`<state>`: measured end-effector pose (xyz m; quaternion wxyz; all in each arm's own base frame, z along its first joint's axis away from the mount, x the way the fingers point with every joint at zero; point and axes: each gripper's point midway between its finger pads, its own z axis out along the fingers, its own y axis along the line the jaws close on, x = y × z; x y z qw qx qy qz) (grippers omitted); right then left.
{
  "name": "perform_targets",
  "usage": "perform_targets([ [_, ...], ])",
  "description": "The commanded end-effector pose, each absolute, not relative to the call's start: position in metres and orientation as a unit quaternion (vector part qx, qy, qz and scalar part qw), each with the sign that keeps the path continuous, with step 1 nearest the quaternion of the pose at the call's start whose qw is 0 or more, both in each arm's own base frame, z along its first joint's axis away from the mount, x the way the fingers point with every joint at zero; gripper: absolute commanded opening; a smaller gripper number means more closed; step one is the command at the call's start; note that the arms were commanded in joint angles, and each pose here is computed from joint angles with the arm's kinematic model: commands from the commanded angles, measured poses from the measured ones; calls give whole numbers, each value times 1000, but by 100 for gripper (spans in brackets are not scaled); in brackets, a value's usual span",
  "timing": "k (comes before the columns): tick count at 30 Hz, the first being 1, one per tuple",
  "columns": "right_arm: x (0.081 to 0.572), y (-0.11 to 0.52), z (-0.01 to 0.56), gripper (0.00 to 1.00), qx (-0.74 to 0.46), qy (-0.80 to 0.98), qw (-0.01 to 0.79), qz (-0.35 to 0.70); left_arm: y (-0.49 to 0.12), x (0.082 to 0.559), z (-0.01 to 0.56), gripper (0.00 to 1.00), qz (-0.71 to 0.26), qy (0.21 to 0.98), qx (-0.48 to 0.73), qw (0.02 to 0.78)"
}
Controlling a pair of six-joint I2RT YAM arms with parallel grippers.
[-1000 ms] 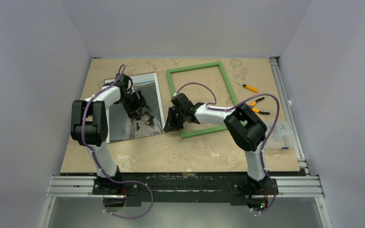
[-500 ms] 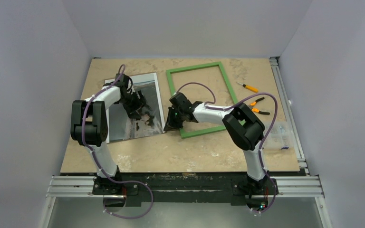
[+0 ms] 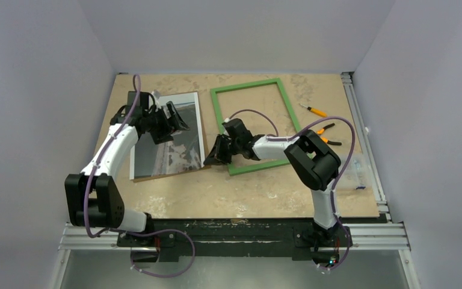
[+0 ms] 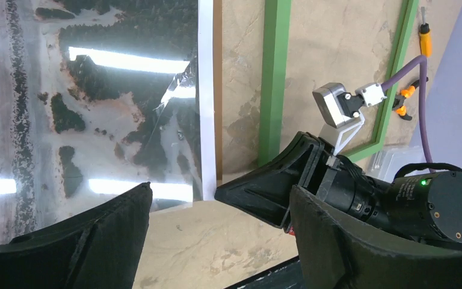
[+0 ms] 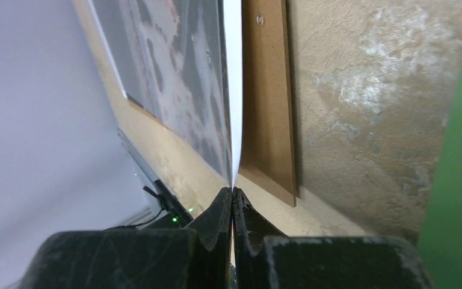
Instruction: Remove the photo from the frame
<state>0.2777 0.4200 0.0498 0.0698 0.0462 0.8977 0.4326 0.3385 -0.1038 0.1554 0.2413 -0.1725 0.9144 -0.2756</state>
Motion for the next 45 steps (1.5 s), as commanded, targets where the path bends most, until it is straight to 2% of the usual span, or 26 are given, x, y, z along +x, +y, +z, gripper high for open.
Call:
perform_targets([
  [1, 287, 431, 120, 0, 25, 831, 114, 544, -106, 337, 150, 82, -284, 915, -160, 238],
  [6, 287, 421, 123, 0, 21, 808, 129, 575, -114, 347, 148, 81, -310, 909, -172, 219],
  [11, 281, 415, 90, 2, 1, 851, 103, 514, -115, 362, 140, 81, -323, 905, -195, 199],
  [14, 279, 420, 83, 25, -6, 861, 106, 498, -112, 374, 126, 81, -328, 902, -219, 176],
  [17, 283, 419, 75, 36, -14, 870, 116, 480, -98, 385, 106, 80, -321, 898, -257, 154],
  [25, 286, 422, 53, 36, -2, 878, 98, 468, -79, 372, 59, 76, -260, 911, -308, 91],
  [45, 276, 430, 46, 38, 45, 881, 71, 465, -80, 368, 48, 76, -254, 908, -327, 60],
])
